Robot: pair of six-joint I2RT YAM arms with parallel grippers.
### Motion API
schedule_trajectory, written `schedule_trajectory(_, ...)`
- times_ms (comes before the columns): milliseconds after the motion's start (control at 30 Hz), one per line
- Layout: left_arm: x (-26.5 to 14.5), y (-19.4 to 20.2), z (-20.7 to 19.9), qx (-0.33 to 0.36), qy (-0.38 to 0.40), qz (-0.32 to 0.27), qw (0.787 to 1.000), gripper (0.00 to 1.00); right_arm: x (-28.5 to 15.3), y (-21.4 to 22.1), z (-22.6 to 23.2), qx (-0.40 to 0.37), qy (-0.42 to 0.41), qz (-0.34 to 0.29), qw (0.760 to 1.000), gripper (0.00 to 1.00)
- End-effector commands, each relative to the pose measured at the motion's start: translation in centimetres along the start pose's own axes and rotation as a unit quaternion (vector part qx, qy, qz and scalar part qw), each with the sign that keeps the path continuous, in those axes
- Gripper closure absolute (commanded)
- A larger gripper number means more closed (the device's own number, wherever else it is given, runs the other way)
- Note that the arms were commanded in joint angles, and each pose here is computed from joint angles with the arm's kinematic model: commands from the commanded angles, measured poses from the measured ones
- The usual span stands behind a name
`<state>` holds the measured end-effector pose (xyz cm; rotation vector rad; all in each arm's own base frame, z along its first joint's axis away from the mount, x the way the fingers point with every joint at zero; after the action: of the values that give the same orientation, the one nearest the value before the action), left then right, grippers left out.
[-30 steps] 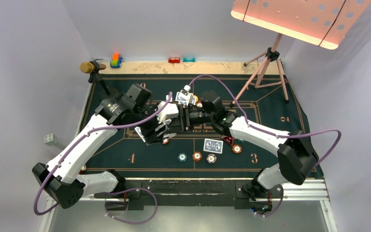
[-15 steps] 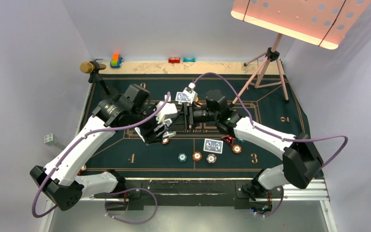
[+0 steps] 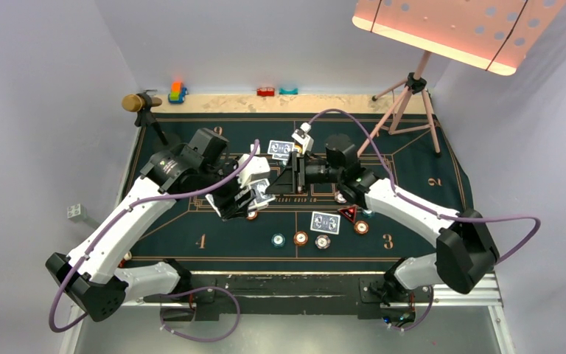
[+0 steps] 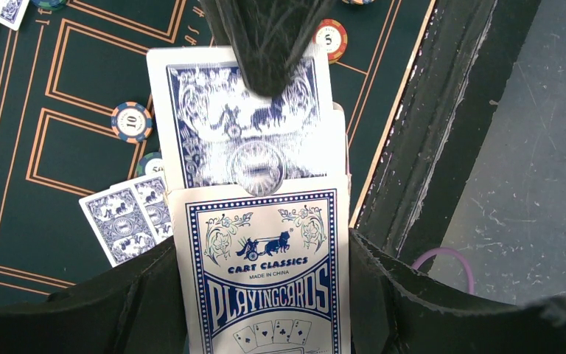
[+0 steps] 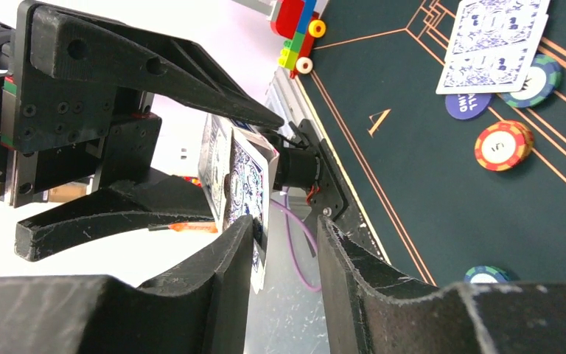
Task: Distribute texas hold em gaming equipment
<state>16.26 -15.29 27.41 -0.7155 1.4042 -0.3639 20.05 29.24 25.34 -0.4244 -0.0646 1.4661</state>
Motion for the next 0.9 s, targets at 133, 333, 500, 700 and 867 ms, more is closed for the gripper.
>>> schedule_trajectory(133, -0.9, -0.9, -0.4, 0.005, 0.001, -0.036, 0.999, 1.00, -2.8, -0.9, -0.2, -0.015, 0.020, -0.040, 0.999, 0.64)
schedule_trajectory(333, -0.8, -0.8, -0.5, 0.005, 0.001, -0.034, 0.999, 1.00, -3.2, -0.8, 0.7, -0.013, 0.007, -0.040, 0.999, 0.74)
schedule_trajectory(500, -0.7, -0.4, -0.6, 0.005, -0.002, -0.029, 1.000, 1.00, -3.9, -0.8, 1.6, -0.009, -0.003, -0.047, 0.999, 0.94)
schedule_trajectory(700, -0.5, -0.2, -0.5, 0.006, -0.003, -0.027, 1.000, 1.00, -5.5, -1.0, 2.8, 0.000, -0.023, -0.061, 0.998, 1.00)
schedule_trajectory(867, -0.4, 0.0, -0.5, 0.007, -0.005, -0.025, 1.000, 1.00, -7.3, -0.9, 2.7, 0.022, -0.039, -0.074, 0.996, 1.00)
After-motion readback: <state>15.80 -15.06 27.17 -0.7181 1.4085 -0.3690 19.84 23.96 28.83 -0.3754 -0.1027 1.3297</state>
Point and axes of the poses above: each gripper's point midway between its finger pads, its own x axis out along the fingers, its own z axis along the line the jaws close on, y = z × x, the point moved 6 cm from there along -x, back along the fingers, and after that the axes turned 8 degrees about x, right-handed, at the moved point
